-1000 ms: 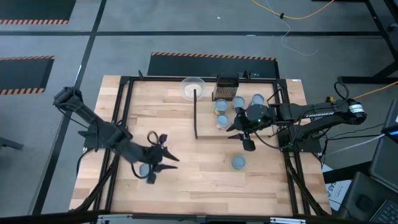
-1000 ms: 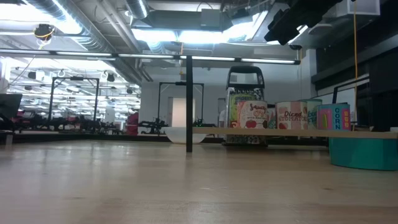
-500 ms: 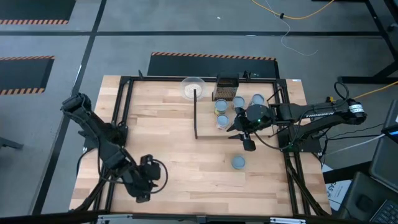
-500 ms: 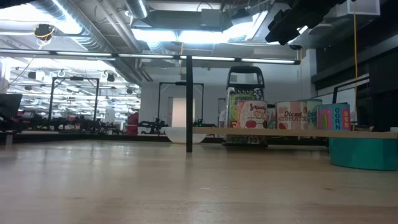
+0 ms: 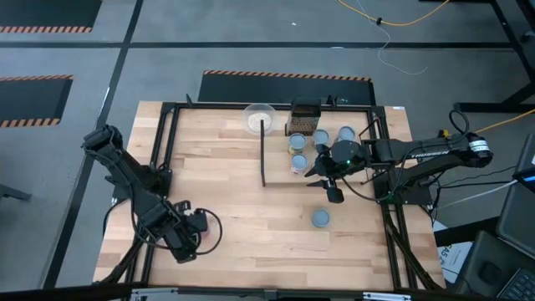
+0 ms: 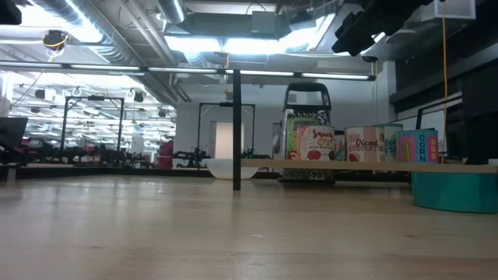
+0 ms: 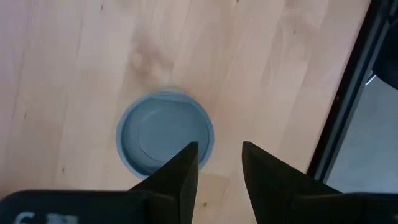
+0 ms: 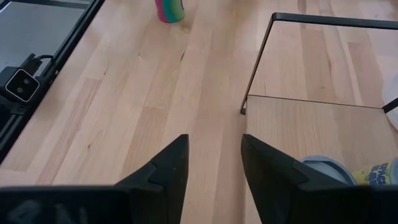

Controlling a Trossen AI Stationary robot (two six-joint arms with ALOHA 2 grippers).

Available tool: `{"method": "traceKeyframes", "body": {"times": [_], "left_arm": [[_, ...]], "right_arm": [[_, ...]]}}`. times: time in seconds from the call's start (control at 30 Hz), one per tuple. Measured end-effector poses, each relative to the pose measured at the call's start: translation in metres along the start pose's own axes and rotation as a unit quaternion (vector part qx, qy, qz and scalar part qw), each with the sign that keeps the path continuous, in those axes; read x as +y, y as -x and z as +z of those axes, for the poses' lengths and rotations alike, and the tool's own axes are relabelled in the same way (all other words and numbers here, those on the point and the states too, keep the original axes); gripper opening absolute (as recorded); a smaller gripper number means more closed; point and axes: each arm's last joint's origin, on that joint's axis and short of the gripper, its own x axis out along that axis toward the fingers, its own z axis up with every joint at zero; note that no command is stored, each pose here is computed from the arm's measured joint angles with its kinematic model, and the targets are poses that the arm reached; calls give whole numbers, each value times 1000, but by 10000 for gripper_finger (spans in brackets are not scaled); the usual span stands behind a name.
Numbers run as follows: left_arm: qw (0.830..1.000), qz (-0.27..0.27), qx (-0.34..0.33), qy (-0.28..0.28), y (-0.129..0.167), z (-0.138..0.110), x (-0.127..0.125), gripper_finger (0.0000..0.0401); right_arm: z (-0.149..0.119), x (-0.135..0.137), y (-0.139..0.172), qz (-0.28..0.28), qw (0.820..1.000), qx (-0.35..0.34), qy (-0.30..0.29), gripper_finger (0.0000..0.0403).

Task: Pick and place cans onto a shelf
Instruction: Put the pink canned chicken soup on the shelf

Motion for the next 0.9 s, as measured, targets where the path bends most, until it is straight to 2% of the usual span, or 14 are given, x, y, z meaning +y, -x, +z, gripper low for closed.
{"method": "traceKeyframes", "body": {"times": [0.17,0.63,0.73,0.9], "left_arm": [[1000,11,6,-8,-7,-2,-3,116],[994,71,36,-79,-42,-6,-13,114],[993,75,30,-89,-42,-5,-12,97],[993,76,18,-85,-43,-1,-12,42]], "right_arm": [[0,0,0,0,1000,2,0,152],[-1,0,0,0,1000,4,-1,152],[-1,0,0,0,1000,3,0,152],[-1,0,0,0,1000,4,0,152]]}}
